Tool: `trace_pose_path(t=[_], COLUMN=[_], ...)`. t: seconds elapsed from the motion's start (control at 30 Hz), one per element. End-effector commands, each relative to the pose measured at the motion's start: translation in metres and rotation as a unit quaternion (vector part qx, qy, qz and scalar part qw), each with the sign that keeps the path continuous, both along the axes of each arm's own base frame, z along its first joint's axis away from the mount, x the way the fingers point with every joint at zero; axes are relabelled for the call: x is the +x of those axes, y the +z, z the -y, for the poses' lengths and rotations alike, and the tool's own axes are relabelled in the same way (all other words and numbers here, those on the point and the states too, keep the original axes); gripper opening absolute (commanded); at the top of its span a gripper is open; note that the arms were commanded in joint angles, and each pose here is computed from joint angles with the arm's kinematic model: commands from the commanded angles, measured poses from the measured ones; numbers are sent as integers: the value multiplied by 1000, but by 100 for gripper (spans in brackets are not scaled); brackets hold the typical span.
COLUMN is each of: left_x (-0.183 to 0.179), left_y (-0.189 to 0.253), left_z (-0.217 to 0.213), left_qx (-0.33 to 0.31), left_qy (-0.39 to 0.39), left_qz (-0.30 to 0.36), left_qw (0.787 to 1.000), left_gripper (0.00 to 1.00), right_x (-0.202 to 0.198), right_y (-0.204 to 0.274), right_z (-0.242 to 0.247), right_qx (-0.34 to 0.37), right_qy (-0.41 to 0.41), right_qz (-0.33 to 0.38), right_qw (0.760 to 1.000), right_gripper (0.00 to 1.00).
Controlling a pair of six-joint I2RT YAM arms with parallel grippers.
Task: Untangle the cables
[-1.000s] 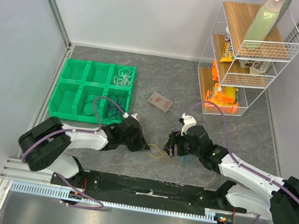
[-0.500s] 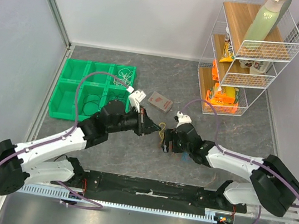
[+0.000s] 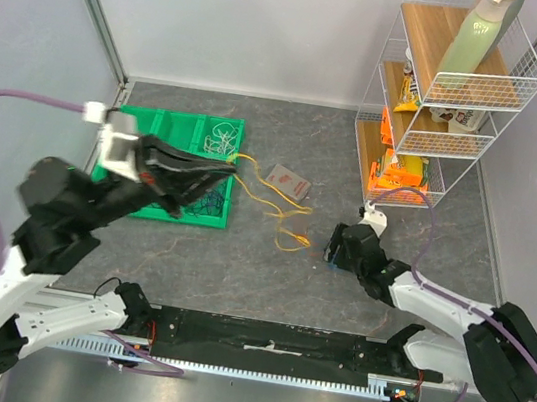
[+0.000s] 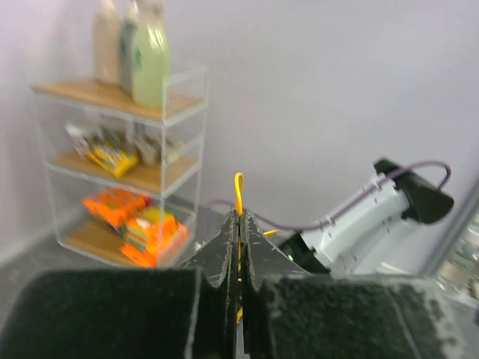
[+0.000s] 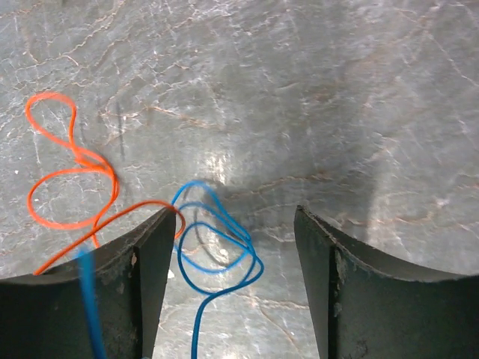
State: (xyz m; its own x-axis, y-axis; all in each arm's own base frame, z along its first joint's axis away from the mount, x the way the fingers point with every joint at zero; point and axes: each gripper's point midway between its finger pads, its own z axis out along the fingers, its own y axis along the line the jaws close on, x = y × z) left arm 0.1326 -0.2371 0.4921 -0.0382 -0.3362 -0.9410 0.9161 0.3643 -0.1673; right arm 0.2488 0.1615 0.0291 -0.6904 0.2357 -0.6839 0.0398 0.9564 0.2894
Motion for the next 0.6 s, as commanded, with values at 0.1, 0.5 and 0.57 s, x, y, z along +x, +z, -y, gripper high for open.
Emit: trace_pose_path(t=[0.1, 0.5, 0.57], left_x=[8, 13, 12], left_y=[24, 18, 20], left_z=[-27, -22, -22], left_qx=[23, 16, 13], left_qy=[74, 74, 72], left_qz=[62, 25, 23], left_qw=[995, 997, 997], left_gripper=[2, 2, 2], right_x=[-6, -29, -39], right_y=[19, 165, 181], right_z=[10, -54, -70], right_qx=[-28, 53, 77], right_qy=[36, 287, 338], right_qz=[24, 235, 256], right_qw=[999, 927, 903], right_gripper=[73, 94, 94])
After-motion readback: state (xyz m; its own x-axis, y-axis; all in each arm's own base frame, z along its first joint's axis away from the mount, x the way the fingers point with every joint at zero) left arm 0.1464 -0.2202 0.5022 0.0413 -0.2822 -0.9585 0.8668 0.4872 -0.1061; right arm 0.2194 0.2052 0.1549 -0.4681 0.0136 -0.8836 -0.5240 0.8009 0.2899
